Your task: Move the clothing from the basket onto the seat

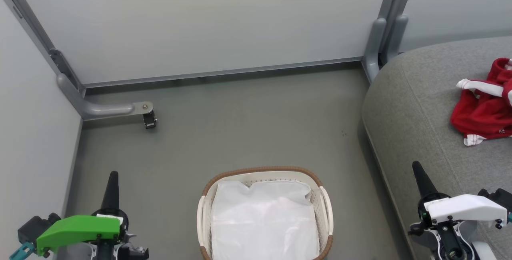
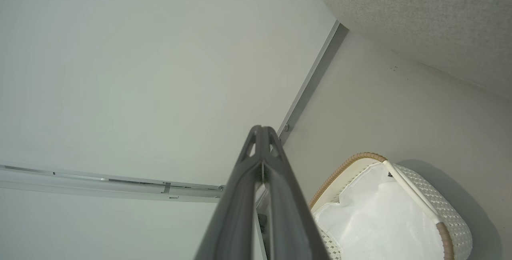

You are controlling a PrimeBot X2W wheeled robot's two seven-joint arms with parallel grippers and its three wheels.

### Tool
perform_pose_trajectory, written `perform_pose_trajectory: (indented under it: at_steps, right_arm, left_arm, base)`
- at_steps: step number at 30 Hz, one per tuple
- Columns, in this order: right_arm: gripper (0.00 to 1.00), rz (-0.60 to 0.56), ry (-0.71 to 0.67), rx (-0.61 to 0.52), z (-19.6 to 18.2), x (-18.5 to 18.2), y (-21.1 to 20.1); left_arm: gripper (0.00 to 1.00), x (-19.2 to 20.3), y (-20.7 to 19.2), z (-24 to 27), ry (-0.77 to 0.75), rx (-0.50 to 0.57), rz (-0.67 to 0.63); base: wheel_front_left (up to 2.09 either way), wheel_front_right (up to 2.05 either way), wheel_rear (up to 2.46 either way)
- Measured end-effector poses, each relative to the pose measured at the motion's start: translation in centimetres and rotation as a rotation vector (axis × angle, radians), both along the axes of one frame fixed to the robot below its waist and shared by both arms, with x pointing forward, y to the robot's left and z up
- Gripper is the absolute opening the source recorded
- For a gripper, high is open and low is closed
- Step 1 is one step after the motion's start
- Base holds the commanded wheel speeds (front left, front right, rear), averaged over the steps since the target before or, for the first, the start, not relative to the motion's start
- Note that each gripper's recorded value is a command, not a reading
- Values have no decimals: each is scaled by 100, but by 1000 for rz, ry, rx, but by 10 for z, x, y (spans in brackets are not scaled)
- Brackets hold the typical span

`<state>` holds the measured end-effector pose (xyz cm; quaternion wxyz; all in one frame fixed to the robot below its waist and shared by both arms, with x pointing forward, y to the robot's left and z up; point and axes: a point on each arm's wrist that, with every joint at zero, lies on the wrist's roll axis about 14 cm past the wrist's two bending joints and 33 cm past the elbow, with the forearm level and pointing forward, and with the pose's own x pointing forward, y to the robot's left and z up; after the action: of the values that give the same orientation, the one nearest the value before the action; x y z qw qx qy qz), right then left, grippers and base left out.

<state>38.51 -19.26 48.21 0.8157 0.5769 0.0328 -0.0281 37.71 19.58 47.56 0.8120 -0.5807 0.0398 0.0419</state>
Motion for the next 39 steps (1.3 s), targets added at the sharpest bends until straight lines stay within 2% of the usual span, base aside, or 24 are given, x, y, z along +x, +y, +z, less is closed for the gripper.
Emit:
perform_pose_trajectory:
  at_steps: [39]
  right_arm:
    - [0,-8,-68,308,20,3,-6]
  left_arm:
    - [0,9,3,23,-87,-300,0]
  base:
    - [0,0,0]
